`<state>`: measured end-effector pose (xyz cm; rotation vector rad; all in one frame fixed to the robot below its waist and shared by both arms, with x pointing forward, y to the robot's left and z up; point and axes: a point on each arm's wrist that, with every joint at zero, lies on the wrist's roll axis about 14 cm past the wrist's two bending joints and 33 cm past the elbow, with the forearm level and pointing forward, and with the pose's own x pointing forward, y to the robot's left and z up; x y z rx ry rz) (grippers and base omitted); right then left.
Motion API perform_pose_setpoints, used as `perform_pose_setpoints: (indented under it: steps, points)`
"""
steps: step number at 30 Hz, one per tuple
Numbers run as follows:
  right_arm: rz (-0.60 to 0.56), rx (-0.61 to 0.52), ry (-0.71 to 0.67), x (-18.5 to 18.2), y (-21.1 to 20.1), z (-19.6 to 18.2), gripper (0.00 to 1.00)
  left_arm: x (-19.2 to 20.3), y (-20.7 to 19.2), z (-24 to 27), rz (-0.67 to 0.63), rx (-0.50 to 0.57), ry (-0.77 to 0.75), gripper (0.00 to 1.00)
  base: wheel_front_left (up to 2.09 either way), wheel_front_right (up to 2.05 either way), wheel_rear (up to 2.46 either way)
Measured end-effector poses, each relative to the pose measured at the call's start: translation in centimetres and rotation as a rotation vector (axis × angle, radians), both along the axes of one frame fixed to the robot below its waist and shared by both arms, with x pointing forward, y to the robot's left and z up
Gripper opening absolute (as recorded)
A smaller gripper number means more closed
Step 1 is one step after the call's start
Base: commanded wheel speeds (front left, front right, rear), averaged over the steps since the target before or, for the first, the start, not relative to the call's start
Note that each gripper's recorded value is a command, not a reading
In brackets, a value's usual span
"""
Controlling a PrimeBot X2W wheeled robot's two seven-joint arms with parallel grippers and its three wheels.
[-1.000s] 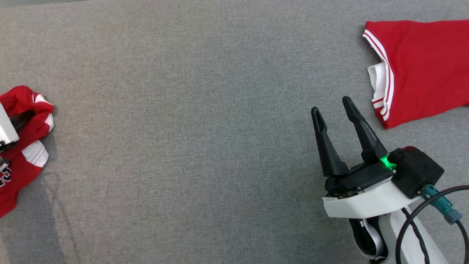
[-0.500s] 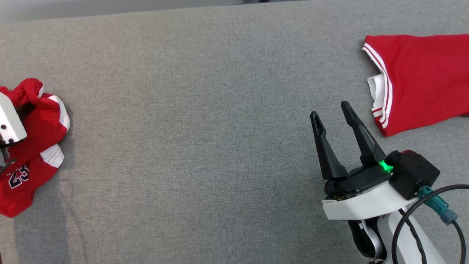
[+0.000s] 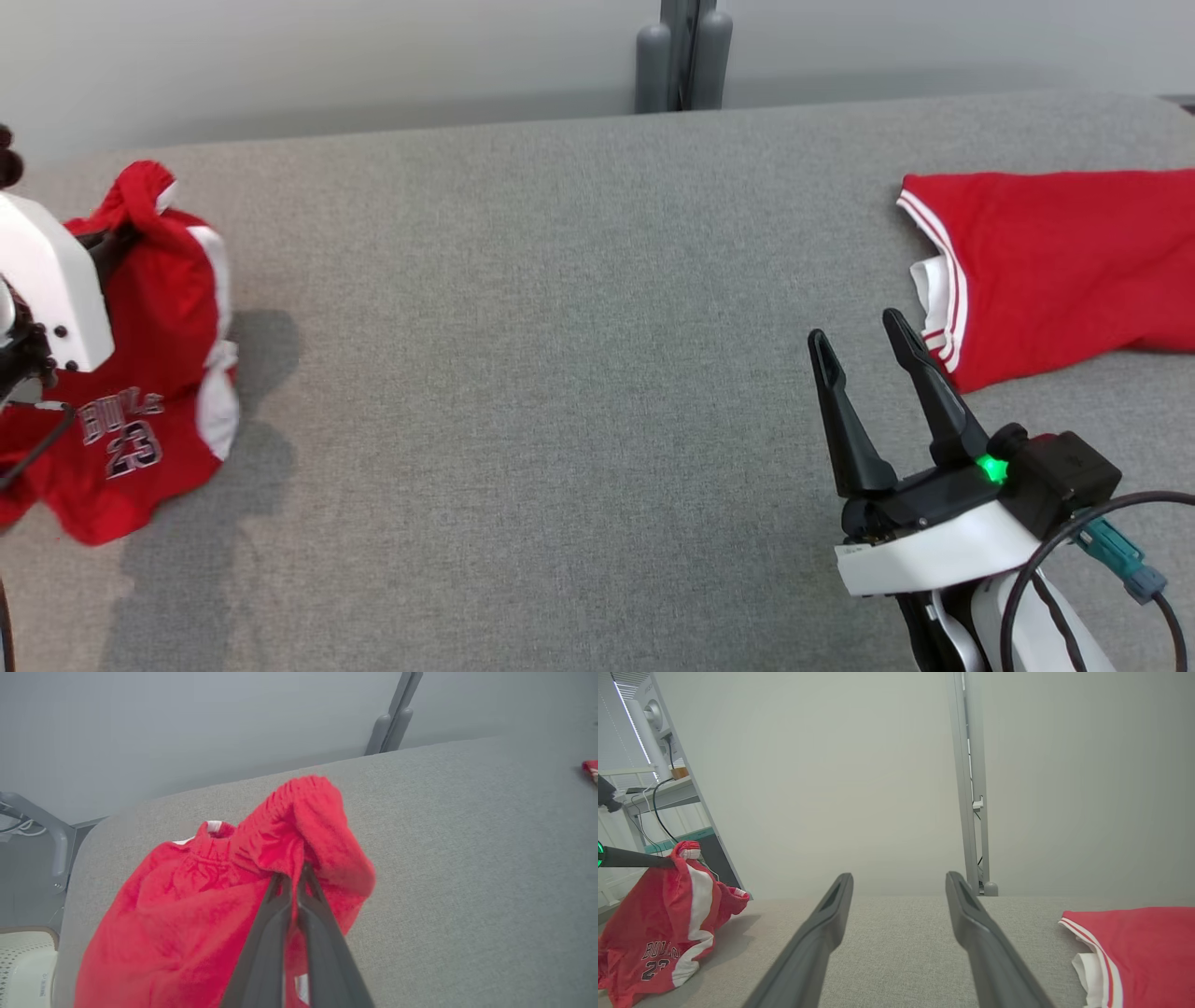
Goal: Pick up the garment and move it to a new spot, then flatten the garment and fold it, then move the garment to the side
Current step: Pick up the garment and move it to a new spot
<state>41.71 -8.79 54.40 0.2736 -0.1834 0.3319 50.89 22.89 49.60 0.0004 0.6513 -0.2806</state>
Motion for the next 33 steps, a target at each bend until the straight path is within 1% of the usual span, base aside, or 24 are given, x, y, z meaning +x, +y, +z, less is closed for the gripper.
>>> perform_pose_setpoints:
  steps: [3, 6, 12, 13, 16, 19, 23, 25, 27, 33]
  points:
    - [-0.011, 0.001, -0.010, -0.6, -0.3, 0.4, 1.00, -0.5, -1.4, 1.8, -0.074, 0.031, -0.067, 0.00, 0.00, 0.00, 0.00]
    - [-0.018, 0.001, -0.016, -1.2, -0.6, 0.7, 1.00, -1.3, -3.5, 3.1, -0.151, 0.034, -0.109, 0.00, 0.00, 0.00, 0.00]
    - [-0.044, 0.006, -0.029, -2.2, -1.5, 1.4, 1.00, -3.3, -9.1, 4.2, -0.341, 0.043, -0.162, 0.00, 0.00, 0.00, 0.00]
    - [-0.044, 0.006, -0.029, -2.2, -1.5, 1.4, 1.00, -3.3, -9.1, 4.2, -0.341, 0.043, -0.162, 0.00, 0.00, 0.00, 0.00]
    - [-0.069, 0.006, -0.028, -2.7, -2.3, 1.4, 1.00, -5.0, -13.2, 3.8, -0.452, 0.011, -0.167, 0.00, 0.00, 0.00, 0.00]
    - [-0.099, 0.003, -0.028, -3.0, -3.3, 1.4, 1.00, -6.7, -17.1, 3.1, -0.562, 0.002, -0.169, 0.00, 0.00, 0.00, 0.00]
    - [-0.149, -0.009, -0.034, -3.5, -5.0, 1.6, 1.00, -9.6, -22.8, 1.3, -0.701, -0.039, -0.136, 0.00, 0.00, 0.00, 0.00]
    - [-0.174, -0.016, -0.039, -3.7, -6.0, 1.7, 1.00, -10.5, -24.9, 0.9, -0.739, -0.068, -0.132, 0.00, 0.00, 0.00, 0.00]
    - [-0.197, -0.020, -0.043, -4.1, -6.7, 1.9, 1.00, -11.3, -27.0, 0.5, -0.764, -0.118, -0.115, 0.00, 0.00, 0.00, 0.00]
    - [-0.249, -0.029, -0.037, -5.1, -8.5, 1.7, 1.00, -12.8, -31.6, -0.8, -0.831, -0.177, -0.090, 0.00, 0.00, 0.00, 0.00]
